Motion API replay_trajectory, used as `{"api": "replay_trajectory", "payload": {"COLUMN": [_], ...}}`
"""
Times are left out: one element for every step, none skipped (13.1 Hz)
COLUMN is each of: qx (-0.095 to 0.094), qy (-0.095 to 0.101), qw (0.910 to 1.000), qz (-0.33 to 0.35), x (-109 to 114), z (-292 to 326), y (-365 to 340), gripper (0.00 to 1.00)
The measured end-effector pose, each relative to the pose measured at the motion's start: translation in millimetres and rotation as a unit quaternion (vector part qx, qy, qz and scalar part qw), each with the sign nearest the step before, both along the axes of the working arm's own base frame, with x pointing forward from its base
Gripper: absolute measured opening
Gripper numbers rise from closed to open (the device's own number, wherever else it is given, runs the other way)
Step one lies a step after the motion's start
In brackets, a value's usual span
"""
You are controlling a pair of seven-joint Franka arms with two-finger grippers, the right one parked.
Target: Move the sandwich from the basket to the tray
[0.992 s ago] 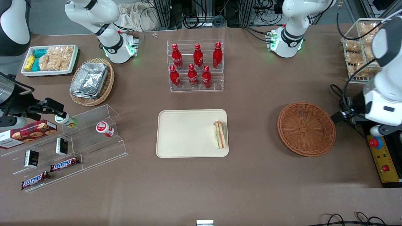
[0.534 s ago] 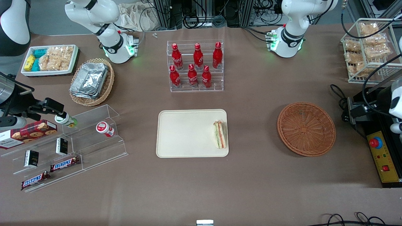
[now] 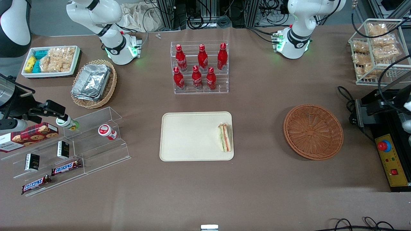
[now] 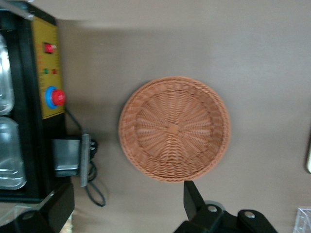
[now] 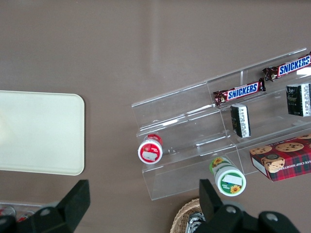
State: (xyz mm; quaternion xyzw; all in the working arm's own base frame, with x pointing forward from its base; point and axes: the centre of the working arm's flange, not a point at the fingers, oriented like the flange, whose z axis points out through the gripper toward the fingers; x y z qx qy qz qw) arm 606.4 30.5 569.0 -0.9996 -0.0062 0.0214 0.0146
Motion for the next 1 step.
{"api": "replay_trajectory", "payload": {"qx": [-0.012], "qy": [0.000], "qw": [0.9999], "qz": [-0.005], "x": [2.6], "z": [-1.7], "y": [-9.1], "gripper": [1.00]}}
